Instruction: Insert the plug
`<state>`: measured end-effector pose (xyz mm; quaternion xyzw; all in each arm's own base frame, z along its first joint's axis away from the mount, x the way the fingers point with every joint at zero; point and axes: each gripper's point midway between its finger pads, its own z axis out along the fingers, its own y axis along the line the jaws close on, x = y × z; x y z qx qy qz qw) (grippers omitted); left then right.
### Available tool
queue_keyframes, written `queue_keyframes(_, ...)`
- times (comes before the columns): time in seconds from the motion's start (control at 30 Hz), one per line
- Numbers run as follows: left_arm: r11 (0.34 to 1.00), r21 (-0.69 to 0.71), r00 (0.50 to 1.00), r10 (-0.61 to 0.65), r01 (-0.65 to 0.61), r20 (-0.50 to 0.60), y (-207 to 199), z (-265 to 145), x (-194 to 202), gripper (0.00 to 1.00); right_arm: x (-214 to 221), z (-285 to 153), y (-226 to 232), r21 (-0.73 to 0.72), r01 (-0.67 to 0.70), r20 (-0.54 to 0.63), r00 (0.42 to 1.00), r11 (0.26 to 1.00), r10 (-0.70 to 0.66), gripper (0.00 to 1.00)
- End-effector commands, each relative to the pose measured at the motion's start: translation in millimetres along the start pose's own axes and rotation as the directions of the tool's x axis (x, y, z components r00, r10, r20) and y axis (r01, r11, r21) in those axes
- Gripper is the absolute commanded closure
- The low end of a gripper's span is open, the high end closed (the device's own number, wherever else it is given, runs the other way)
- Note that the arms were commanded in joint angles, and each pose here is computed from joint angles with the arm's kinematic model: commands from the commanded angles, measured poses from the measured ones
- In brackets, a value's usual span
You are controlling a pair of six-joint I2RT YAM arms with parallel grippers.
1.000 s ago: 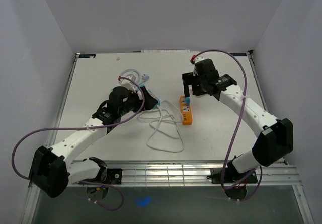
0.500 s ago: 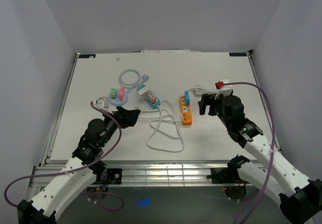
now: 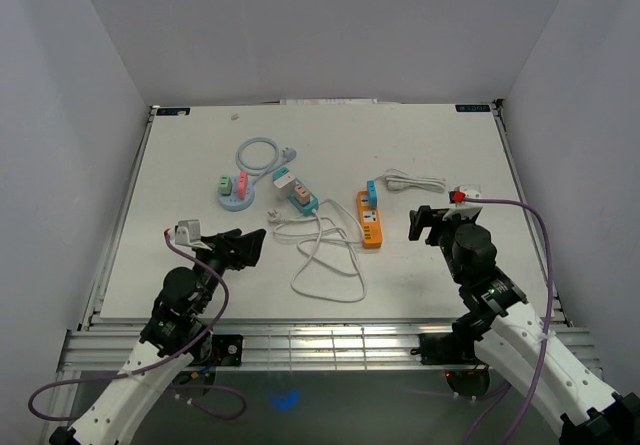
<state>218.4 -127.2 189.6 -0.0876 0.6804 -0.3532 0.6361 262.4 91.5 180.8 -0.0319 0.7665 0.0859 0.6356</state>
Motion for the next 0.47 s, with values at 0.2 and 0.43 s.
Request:
queue_keyframes(0.2, 0.999, -0.046, 1.000, 0.022, -0.023, -0.022, 7.5, 2.6, 2.1, 0.02, -17.5, -0.8, -1.7, 0.013, -0.043, 0.071, 0.997, 0.999, 0.042, 0.11)
queue_keyframes(0.43, 0.998, -0.052, 0.999, 0.020, -0.022, -0.036, 8.6, 3.0, 4.8, 0.02, -18.6, -3.5, 0.0, 0.000, -0.039, 0.070, 0.997, 0.999, 0.039, 0.11)
